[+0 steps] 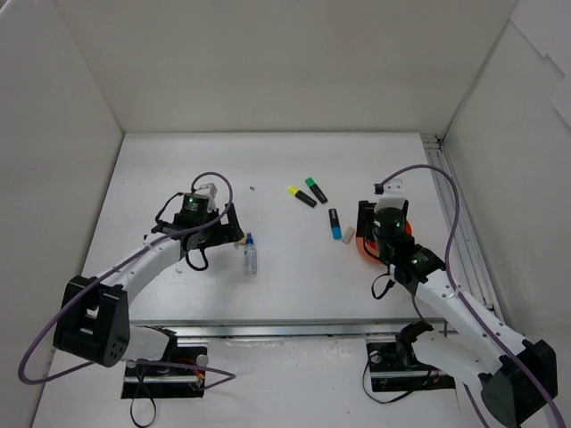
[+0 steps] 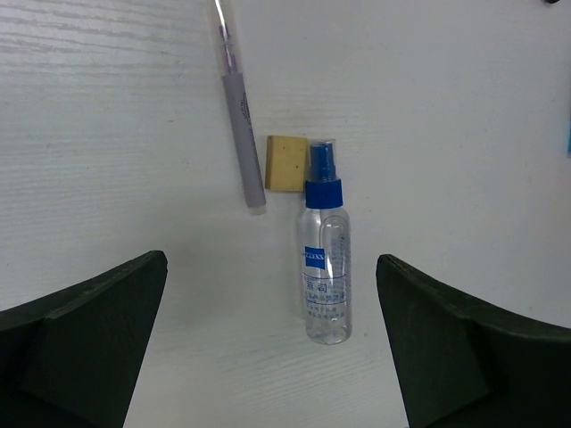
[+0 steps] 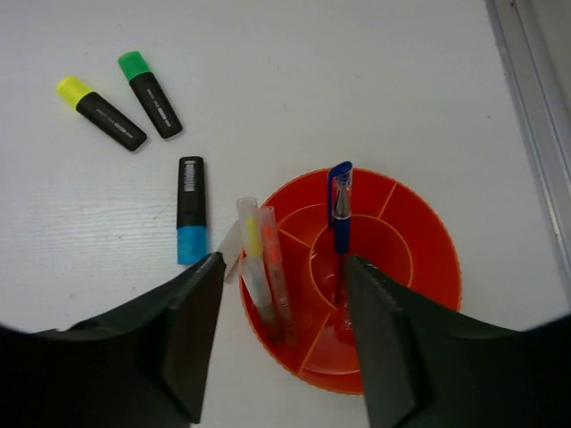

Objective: Sort the stationery into containers
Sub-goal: Place the pen in the storage box, then pick up the pen from the center of the board.

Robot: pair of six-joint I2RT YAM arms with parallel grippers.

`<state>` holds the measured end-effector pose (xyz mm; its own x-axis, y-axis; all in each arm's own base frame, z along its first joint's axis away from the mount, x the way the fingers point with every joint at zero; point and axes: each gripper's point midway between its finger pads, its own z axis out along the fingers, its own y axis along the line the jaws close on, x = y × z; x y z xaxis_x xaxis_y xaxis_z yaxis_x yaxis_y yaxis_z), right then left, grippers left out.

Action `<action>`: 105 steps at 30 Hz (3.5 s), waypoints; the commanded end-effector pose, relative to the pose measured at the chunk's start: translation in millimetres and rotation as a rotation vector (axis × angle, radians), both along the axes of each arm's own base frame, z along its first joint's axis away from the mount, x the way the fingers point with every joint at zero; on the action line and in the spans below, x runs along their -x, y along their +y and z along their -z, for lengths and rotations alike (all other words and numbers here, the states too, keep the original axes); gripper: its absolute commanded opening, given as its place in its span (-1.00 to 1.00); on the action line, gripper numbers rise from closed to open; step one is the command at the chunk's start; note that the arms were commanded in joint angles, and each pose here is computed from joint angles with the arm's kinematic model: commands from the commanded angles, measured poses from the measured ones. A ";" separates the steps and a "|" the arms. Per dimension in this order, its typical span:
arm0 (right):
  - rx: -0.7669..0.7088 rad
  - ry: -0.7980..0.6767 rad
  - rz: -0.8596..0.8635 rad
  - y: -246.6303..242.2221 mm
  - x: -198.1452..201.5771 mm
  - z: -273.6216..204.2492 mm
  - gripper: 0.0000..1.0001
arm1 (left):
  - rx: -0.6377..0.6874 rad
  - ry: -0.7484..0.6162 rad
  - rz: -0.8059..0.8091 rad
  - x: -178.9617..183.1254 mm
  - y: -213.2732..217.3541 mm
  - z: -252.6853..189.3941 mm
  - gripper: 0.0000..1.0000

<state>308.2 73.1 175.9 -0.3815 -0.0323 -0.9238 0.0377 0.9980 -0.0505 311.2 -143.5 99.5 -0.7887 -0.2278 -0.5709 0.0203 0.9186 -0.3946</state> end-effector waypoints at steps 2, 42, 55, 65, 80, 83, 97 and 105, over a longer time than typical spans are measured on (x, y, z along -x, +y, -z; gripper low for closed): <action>-0.091 -0.072 -0.034 9.9 -0.9 -26.7 0.26 | 0.023 -0.042 -0.014 -26.3 -7.1 -11.5 0.95; -0.170 -0.085 -0.127 24.1 13.8 -44.4 0.96 | -0.288 0.274 -0.306 -62.5 5.5 64.2 -0.41; -0.265 -0.085 -0.263 52.2 21.8 -58.7 0.96 | -0.249 0.032 0.006 -50.7 -27.6 5.6 -1.00; -0.461 -0.076 -0.431 130.0 17.9 -69.6 0.96 | -0.060 -0.352 0.620 14.5 -131.2 -71.2 -1.00; -0.685 0.011 -0.416 195.0 5.6 -40.4 0.87 | -0.046 -0.457 0.704 38.4 -174.5 -102.2 -1.00; -0.710 0.030 -0.439 204.3 5.4 -37.2 0.73 | -0.037 -0.474 0.724 44.9 -181.0 -106.0 -1.00; -0.688 0.028 -0.393 194.5 11.7 -36.5 -1.00 | -0.028 -0.519 0.681 47.0 -186.1 -119.2 -1.00; -0.544 -0.122 -0.277 141.7 13.1 -63.9 -1.00 | -0.033 -0.522 0.641 52.3 -171.8 -123.4 0.49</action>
<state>287.6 241.1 208.5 -0.4574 0.3637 -0.8115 -0.2826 0.8058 0.5204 252.6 -315.5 181.3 -0.4549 0.2947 -0.8404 0.7275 0.6673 -0.1598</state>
